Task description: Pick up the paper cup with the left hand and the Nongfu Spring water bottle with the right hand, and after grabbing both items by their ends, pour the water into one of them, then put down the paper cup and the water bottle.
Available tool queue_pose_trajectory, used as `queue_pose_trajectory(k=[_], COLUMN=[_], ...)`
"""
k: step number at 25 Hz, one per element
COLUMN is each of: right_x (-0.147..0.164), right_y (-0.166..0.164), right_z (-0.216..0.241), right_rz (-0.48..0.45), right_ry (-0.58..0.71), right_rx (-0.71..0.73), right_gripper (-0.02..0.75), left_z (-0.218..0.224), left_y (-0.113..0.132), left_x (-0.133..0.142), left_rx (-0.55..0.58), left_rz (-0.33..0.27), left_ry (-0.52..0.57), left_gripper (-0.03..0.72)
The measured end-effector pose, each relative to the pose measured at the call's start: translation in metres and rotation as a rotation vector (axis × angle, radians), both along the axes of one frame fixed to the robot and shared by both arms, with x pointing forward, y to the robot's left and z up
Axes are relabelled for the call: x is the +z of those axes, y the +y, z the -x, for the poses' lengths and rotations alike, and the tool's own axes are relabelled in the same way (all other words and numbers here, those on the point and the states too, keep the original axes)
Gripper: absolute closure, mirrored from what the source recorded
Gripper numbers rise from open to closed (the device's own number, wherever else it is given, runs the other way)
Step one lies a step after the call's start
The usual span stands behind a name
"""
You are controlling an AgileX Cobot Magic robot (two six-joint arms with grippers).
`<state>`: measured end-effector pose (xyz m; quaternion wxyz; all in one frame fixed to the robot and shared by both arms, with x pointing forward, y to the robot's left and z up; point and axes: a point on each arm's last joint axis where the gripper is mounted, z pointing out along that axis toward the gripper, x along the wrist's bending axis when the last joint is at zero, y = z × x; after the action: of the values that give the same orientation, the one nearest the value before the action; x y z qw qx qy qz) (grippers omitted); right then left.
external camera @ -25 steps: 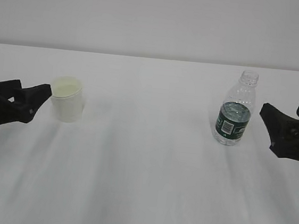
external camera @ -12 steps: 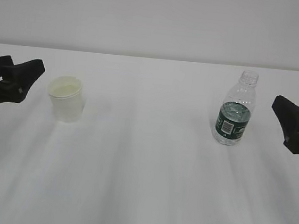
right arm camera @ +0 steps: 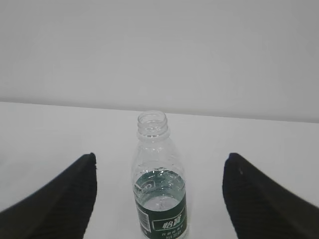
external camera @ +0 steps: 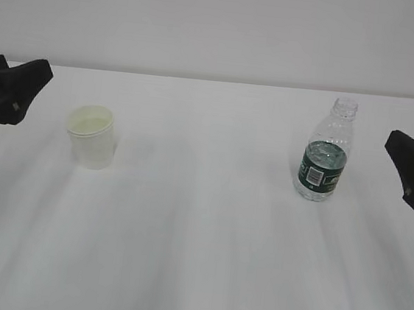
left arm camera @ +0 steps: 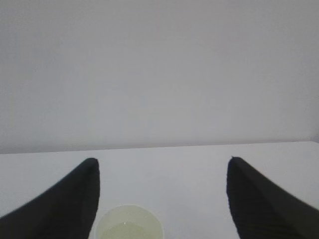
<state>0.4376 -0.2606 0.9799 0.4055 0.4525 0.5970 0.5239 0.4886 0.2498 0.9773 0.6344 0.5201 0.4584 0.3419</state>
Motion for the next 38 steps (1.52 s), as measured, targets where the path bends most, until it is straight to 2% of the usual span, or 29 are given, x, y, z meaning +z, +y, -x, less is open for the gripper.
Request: queue_pose_trajectory(k=[13,20,31,38], right_x=[0.017,0.025,0.031,0.031], right_y=[-0.003,-0.006,-0.011,-0.011], right_z=[0.014,0.026,0.041,0.041], right_rz=[0.011,0.021,0.039,0.017], right_ry=[-0.02,-0.013,0.012,0.018], right_rx=[-0.016,-0.032,-0.054,-0.057], right_gripper=[0.149,0.149,0.149,0.149], left_z=[0.013,0.023,0.044,0.054], left_y=[0.002,0.003,0.007,0.009], left_x=[0.025,0.038,0.059,0.067], left_rx=[0.001,0.003,0.023,0.034], left_rz=[-0.033,-0.029,-0.096,-0.111], left_ry=[-0.026,-0.038,-0.031,-0.044], left_gripper=[0.12,0.12,0.12,0.12])
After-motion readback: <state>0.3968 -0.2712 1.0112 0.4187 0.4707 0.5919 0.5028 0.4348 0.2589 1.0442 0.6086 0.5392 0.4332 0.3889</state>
